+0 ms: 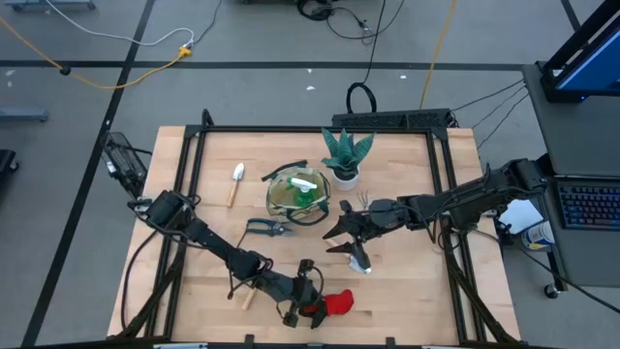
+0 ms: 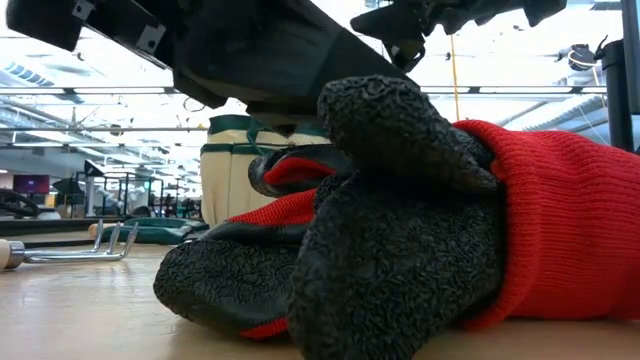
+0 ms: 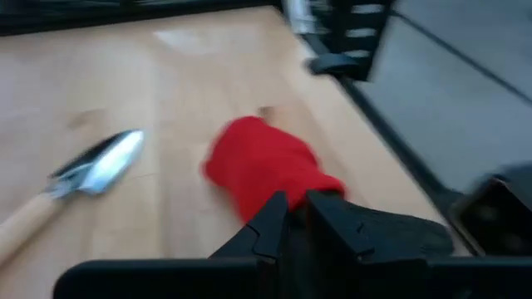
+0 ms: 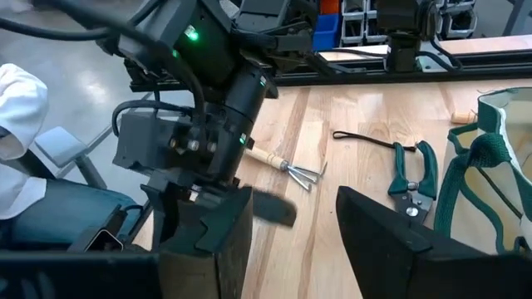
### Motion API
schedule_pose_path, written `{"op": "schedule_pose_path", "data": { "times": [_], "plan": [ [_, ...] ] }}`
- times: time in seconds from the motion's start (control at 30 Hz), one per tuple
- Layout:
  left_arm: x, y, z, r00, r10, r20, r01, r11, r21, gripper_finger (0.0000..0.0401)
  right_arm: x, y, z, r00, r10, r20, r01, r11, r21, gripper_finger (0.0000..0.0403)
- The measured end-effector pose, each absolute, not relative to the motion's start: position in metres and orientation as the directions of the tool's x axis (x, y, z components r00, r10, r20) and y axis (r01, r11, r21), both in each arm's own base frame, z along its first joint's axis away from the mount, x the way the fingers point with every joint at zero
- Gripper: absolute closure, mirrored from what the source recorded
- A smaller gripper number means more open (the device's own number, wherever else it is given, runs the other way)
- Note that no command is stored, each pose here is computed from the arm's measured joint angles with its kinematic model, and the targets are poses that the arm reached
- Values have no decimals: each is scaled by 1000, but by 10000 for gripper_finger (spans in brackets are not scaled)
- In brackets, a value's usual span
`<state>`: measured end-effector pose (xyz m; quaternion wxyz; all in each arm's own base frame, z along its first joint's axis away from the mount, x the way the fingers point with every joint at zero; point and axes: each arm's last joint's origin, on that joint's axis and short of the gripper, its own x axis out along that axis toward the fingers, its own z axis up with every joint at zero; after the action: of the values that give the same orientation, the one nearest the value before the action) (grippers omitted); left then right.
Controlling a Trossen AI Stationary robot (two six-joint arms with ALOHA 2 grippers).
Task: Pick & Place Garden tools in Gardening bag
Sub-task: Put the red gloves into the white gardening bag
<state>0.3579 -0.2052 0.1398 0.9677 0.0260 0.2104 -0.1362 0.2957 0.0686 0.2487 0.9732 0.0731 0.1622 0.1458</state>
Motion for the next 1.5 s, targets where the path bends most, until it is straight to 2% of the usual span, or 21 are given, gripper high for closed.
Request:
{"op": "schedule_pose_path", "data": {
  "times": [0.07,0.23,0.37,0.6,0.77,0.93,1.1,1.5],
  "plan": [
    [357,-206,140,891,-203,-407,231,973,22,354,296,69,249,905,307,-295,-260,947,190,236],
    [356,-211,145,903,-236,-360,302,943,140,354,296,69,249,905,308,-294,-260,947,190,236],
    [356,-216,148,899,-284,-333,301,953,-1,354,296,69,249,905,308,-294,-260,947,190,236],
    [358,-209,145,911,-212,-355,178,976,-127,354,296,69,249,905,308,-294,-270,949,162,236],
    [358,-207,143,914,-168,-370,147,985,-84,355,296,69,249,905,308,-294,-270,949,162,236],
    [356,-212,144,884,-282,-373,313,949,25,355,296,69,249,905,308,-294,-270,949,162,236],
    [356,-215,147,891,-299,-341,277,954,-112,355,296,69,249,905,308,-294,-271,949,162,236],
    [360,-207,146,862,-356,-360,334,934,-124,354,296,69,249,905,308,-294,-271,949,162,236]
  ]
}}
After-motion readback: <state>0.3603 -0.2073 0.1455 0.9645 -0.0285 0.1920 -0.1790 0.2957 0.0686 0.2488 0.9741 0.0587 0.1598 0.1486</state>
